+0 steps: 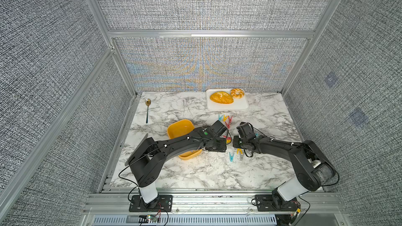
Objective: Put the clothespins into the storage box
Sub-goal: Pick up the clothespin from the center of the board, then place the clothespin in the storage box.
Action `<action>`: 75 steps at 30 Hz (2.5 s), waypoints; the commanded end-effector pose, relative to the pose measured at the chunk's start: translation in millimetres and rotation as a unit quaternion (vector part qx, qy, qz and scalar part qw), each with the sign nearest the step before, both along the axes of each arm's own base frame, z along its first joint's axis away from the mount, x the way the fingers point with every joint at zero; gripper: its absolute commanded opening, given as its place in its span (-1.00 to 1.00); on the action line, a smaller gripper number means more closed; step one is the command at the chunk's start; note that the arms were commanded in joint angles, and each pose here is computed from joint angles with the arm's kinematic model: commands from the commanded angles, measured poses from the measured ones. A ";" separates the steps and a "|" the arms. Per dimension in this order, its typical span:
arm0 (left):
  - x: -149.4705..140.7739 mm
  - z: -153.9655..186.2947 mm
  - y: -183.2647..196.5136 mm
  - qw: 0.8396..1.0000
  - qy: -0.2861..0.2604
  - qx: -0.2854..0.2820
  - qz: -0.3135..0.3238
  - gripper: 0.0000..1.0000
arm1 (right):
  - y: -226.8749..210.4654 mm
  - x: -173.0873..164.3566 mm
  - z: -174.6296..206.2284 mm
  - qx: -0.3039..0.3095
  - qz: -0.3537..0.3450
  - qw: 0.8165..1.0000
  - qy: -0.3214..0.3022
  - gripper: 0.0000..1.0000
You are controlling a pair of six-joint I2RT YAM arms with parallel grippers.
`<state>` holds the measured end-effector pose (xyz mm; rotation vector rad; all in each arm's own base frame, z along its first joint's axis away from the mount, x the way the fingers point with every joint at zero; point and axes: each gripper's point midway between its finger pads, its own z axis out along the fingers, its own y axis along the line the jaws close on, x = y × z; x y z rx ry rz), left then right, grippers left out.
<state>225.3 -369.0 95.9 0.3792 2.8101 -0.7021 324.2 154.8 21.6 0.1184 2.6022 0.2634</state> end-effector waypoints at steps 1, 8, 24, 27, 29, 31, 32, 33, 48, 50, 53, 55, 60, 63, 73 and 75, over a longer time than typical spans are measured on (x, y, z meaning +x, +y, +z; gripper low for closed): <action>0.4 3.6 3.2 1.000 -0.007 0.000 0.002 0.06 | 0.5 -2.0 -2.5 -0.003 -0.004 1.000 0.008 -0.60; 2.3 13.7 18.9 1.000 -0.023 0.006 0.016 0.06 | 8.4 1.1 6.5 -0.001 0.001 1.000 -0.007 -0.86; 23.8 65.4 148.0 0.979 -0.109 0.019 0.173 0.14 | 150.6 10.4 128.9 0.094 0.168 0.976 -0.101 -1.00; 20.8 70.6 174.3 0.971 -0.123 0.023 0.203 0.21 | 192.0 3.9 138.5 0.106 0.208 0.967 -0.099 -1.00; 16.8 71.3 190.0 0.967 -0.125 0.029 0.218 0.24 | 214.7 -0.1 140.1 0.108 0.229 0.963 -0.097 -0.99; 12.1 71.7 202.3 0.965 -0.126 0.028 0.230 0.26 | 234.9 -3.8 141.2 0.107 0.246 0.958 -0.098 -0.81; 9.9 71.7 206.7 0.964 -0.125 0.028 0.234 0.27 | 240.6 -4.1 141.8 0.106 0.250 0.957 -0.099 -0.71; 7.6 71.8 211.0 0.963 -0.126 0.027 0.238 0.28 | 245.9 -4.8 141.7 0.104 0.254 0.956 -0.100 -0.62; 1.1 38.4 171.4 0.983 -0.052 0.015 0.173 0.13 | 184.0 -22.8 147.8 0.062 0.208 0.968 -0.123 -0.37; 2.3 36.8 162.5 0.985 -0.051 0.017 0.164 0.12 | 166.1 -25.9 142.4 0.055 0.192 0.973 -0.118 -0.38; 2.8 38.3 147.7 0.987 -0.055 0.017 0.148 0.12 | 139.2 -31.5 133.1 0.050 0.165 0.979 -0.110 -0.40; 2.3 38.4 137.3 0.989 -0.055 0.016 0.137 0.12 | 120.2 -33.8 125.6 0.044 0.138 0.984 -0.104 -0.42; 1.9 35.9 117.0 0.991 -0.056 0.018 0.116 0.12 | 90.6 -42.3 100.9 0.040 0.095 0.992 -0.077 -0.42; 1.2 34.4 103.8 0.993 -0.055 0.015 0.106 0.12 | 78.3 -48.4 86.6 0.029 0.083 0.994 -0.063 -0.41; -3.6 23.3 74.1 0.996 -0.045 0.004 0.082 0.12 | 31.9 -67.5 44.8 0.013 0.022 0.999 -0.024 -0.12; -4.2 22.7 71.2 0.996 -0.044 0.002 0.079 0.12 | 29.5 -70.7 35.1 0.014 0.017 1.000 -0.015 -0.10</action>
